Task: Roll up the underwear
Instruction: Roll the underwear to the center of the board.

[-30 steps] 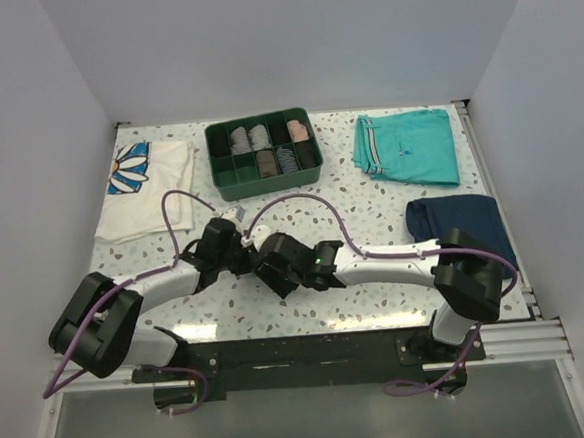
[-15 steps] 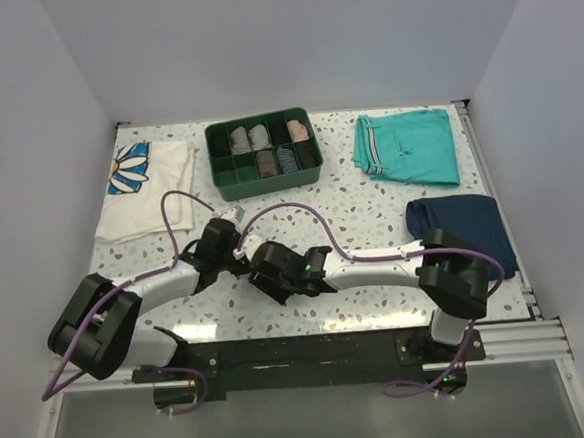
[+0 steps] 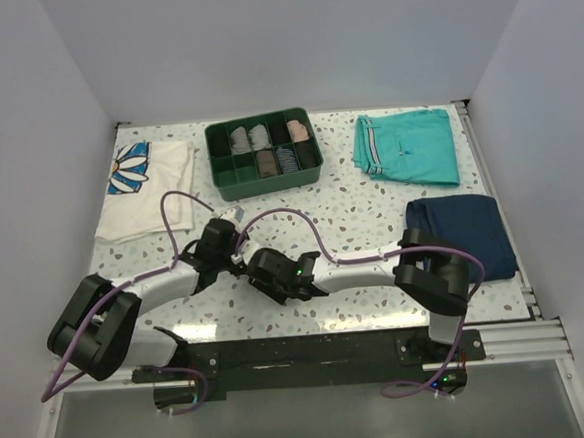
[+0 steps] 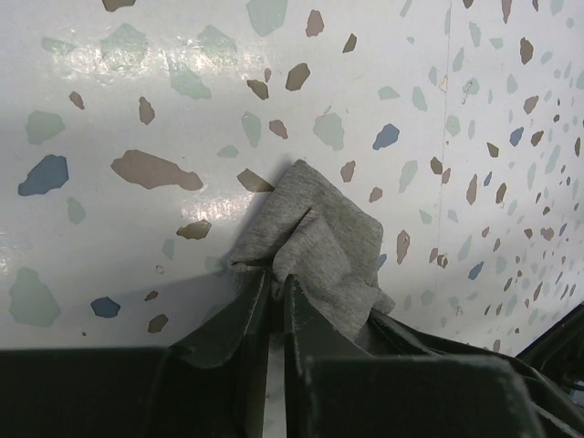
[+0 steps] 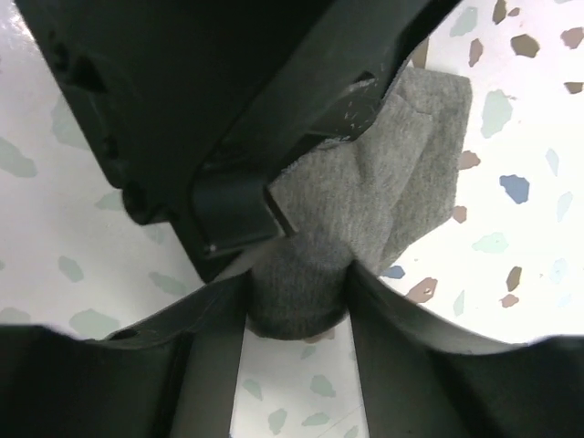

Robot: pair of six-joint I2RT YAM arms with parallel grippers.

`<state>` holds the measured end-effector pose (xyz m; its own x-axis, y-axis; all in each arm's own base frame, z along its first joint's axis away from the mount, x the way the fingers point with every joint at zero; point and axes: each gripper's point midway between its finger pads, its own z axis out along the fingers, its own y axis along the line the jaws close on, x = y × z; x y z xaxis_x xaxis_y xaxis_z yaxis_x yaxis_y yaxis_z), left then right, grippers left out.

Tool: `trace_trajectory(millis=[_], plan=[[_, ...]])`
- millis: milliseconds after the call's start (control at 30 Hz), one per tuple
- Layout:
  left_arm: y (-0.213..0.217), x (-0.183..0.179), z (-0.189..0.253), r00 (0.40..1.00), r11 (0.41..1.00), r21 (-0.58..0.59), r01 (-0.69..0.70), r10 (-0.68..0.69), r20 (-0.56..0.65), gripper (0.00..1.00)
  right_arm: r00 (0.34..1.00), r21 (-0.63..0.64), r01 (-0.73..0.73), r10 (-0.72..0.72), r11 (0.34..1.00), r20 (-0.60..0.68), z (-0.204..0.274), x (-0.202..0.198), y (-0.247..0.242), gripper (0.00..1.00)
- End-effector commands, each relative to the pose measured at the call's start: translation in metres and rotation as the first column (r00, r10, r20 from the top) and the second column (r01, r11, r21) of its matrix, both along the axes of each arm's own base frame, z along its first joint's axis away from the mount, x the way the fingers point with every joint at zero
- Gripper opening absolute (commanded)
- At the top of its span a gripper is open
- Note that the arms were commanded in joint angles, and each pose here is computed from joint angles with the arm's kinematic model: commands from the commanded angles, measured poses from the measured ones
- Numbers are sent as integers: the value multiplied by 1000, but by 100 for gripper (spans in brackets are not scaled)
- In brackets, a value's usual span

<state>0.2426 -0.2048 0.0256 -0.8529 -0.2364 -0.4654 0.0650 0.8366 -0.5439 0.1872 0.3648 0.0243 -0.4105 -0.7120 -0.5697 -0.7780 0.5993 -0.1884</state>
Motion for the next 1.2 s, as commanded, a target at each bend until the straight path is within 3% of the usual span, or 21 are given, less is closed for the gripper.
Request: trace_trajectory(millis=[0,67,167,300,467,700,833,1000,1167], plan=[[9,-5,-4,1000,999,32,-19,19,-11,13,999,-7,51,-51,999,-9,-18,-3,-6,37],[10,-6,-4,1000,999,33,-24,24,-12,14,997,-17,72,-72,997,-22,-25,-6,-13,25],[14,-4,0,999,998,46,-51,51,-2,21,995,-14,90,-91,996,-39,-31,-11,-20,17],[25,4,16,993,991,70,-111,108,48,46,992,4,98,-97,995,-75,-36,-19,-25,13],[38,8,30,980,978,86,-189,182,82,66,987,69,81,-70,994,-148,-37,-30,-18,11],[48,4,40,969,970,76,-231,222,111,69,948,251,126,-41,960,-317,-24,-36,-5,11],[45,2,39,972,975,61,-216,209,110,69,903,390,219,-35,895,-428,-11,-25,-3,11],[38,-4,35,980,985,25,-170,166,109,69,849,458,276,10,845,-529,-5,-23,-4,12],[26,-8,36,988,994,-24,-103,105,115,70,733,507,392,73,768,-677,-5,-26,-8,11]])
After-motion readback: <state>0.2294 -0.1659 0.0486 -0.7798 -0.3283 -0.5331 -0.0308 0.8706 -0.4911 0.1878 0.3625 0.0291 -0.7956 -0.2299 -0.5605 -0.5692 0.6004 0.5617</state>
